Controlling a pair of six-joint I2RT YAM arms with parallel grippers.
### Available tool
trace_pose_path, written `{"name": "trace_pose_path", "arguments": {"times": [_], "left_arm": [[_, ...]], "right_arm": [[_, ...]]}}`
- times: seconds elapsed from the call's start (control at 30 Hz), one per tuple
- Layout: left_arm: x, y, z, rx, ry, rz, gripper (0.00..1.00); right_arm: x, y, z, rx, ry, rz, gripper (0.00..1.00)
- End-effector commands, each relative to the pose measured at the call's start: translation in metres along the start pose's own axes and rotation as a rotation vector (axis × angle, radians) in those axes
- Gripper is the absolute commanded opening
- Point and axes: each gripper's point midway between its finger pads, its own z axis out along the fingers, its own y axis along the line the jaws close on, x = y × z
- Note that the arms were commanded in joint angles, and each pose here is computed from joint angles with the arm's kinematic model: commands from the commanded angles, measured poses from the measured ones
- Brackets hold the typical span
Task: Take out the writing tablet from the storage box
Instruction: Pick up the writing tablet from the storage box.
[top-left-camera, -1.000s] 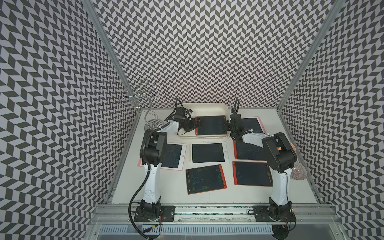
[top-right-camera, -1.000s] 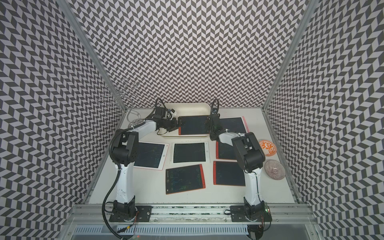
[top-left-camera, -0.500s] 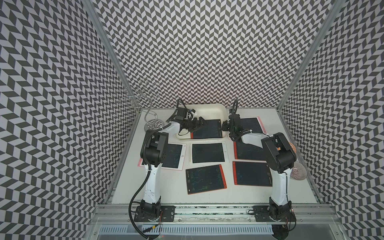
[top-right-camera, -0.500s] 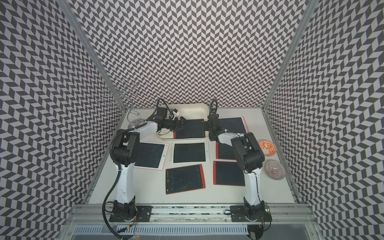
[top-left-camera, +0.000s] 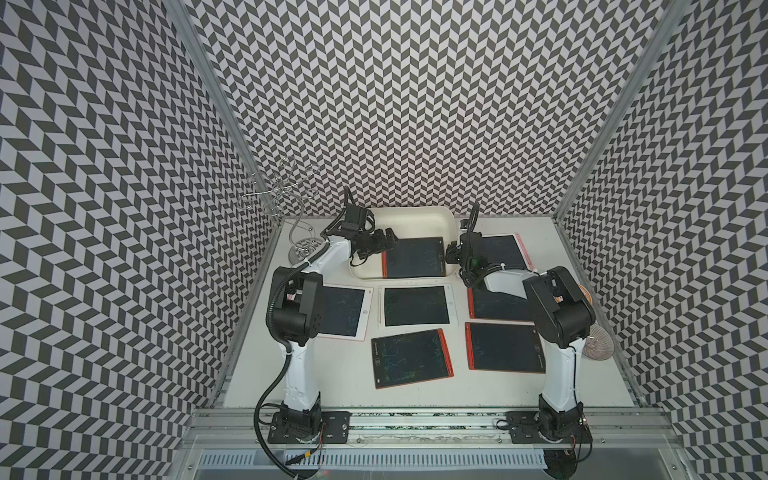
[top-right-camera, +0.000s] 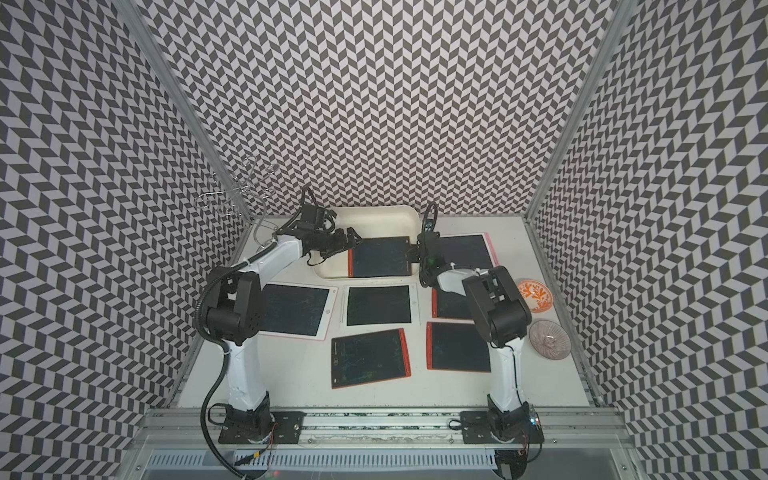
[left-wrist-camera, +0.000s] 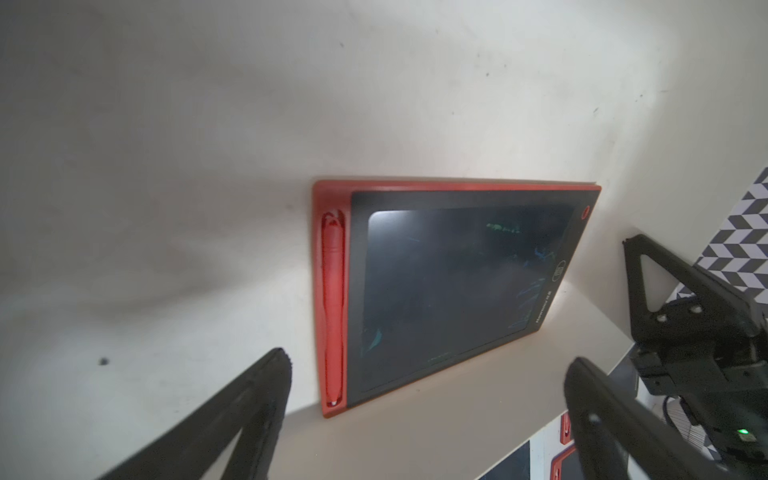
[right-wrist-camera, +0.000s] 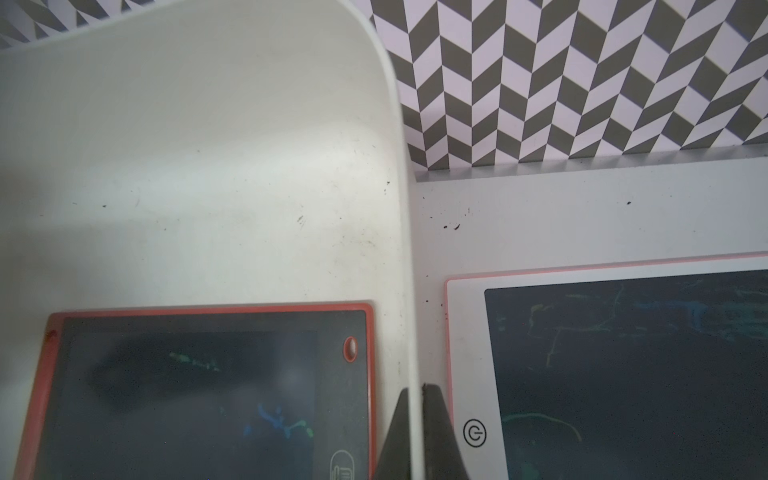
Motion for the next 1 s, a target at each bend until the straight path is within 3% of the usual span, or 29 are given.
{"name": "trace_pose_path", "arguments": {"times": [0.0, 0.23, 0.43, 0.7, 0.97], "left_arm": [[0.022, 0.023, 0.008, -0.073, 0.064, -0.01, 0.99], [0.047, 0.041, 0.028, -0.093, 0.12, -0.02, 0.99], [0.058, 0.033, 0.041, -0.051, 0.151, -0.02, 0.99], [0.077, -0.002, 0.055, 0.064, 0.199, -0.007, 0.99], [0.076, -0.047, 0.049, 0.257, 0.201, -0.037, 0.99]], "right_arm": [[-0.077, 0.017, -0.024, -0.057, -0.248, 0.044, 0.0], [-0.076, 0.013, -0.03, -0.051, -0.275, 0.048, 0.0], [-0.075, 0.015, -0.03, -0.061, -0.277, 0.052, 0.0], [-0.074, 0.018, -0.029, -0.076, -0.271, 0.051, 0.0], [-0.07, 0.021, -0.027, -0.087, -0.258, 0.051, 0.0]]}}
